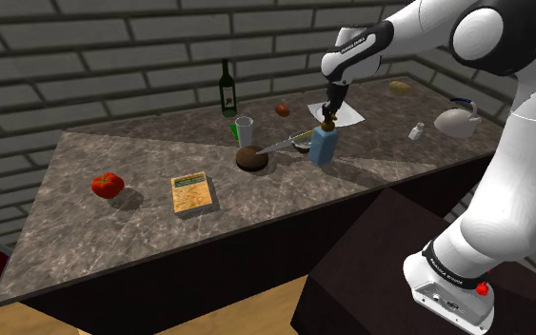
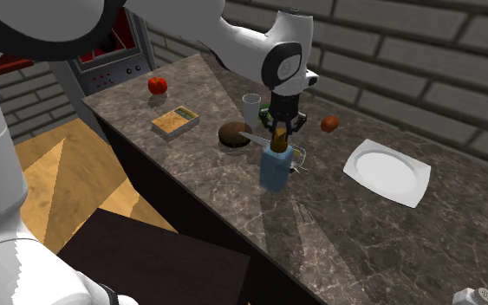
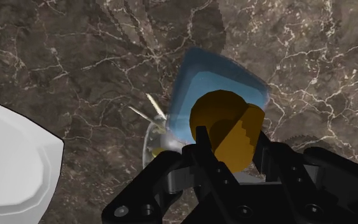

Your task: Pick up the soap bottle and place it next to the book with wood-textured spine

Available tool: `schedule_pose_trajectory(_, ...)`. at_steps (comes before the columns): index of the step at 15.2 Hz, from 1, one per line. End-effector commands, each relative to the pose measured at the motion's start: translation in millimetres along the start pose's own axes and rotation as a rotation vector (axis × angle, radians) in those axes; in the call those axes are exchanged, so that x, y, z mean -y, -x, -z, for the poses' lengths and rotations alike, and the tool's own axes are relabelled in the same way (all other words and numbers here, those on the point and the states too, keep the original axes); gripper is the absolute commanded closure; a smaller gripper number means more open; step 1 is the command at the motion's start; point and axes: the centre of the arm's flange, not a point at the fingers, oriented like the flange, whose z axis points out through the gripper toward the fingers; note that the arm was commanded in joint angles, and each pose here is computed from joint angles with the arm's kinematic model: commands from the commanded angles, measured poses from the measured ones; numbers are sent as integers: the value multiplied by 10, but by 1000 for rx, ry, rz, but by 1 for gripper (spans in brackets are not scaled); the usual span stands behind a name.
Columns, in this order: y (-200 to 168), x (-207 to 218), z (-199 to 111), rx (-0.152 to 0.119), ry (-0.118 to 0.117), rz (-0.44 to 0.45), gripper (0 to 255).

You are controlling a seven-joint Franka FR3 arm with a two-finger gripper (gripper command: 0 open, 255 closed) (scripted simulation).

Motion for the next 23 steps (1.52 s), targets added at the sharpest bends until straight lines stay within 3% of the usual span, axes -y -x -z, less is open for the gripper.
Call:
schedule_pose_trajectory(1, -9, 2, 102, 0, 0, 0, 255)
schedule_pose_trajectory(23, -35, -13, 1263, 0, 0, 0, 255)
